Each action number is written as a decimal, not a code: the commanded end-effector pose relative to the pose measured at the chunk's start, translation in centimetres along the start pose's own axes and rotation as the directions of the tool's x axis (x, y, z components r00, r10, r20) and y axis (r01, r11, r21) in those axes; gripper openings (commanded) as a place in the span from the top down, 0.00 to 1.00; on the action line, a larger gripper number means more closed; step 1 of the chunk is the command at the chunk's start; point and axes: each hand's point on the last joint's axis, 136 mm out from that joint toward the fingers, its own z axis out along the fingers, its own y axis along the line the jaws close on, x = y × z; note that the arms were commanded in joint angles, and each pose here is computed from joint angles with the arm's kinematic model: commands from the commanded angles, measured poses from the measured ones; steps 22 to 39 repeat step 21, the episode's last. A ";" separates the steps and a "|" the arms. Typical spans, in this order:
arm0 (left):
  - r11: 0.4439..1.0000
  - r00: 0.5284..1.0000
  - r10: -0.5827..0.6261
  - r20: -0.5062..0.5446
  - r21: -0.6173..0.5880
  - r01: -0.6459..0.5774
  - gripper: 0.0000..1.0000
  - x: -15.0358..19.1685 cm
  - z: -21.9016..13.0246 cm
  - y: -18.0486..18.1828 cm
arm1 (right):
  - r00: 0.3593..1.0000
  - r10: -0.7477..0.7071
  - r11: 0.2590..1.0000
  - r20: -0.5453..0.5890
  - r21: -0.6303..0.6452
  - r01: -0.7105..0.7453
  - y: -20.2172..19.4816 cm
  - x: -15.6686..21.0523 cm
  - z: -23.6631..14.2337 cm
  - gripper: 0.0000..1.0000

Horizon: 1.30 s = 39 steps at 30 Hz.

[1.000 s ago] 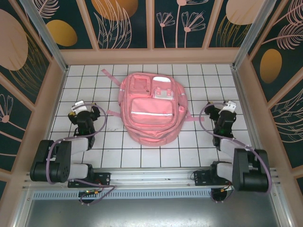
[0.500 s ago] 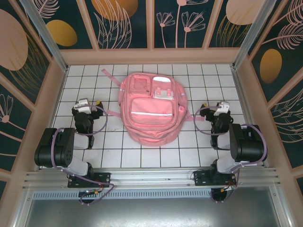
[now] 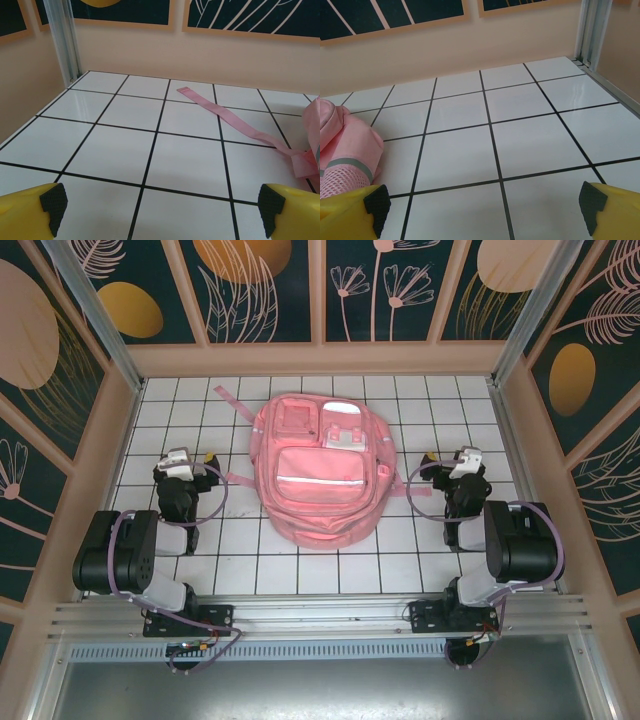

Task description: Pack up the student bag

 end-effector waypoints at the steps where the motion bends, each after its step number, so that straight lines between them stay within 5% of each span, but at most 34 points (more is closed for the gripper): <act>1: 1.000 0.999 0.013 0.047 0.018 -0.014 0.01 -1.3 0.0 -0.3 | 1.000 -0.018 1.000 0.021 -0.009 0.018 0.3 -0.5 0.1 0.01; 39: 1.000 0.999 0.014 0.045 0.024 -0.015 0.01 -1.3 0.0 -0.4 | 1.000 -0.018 1.000 0.021 -0.009 0.018 0.3 -0.6 0.1 0.01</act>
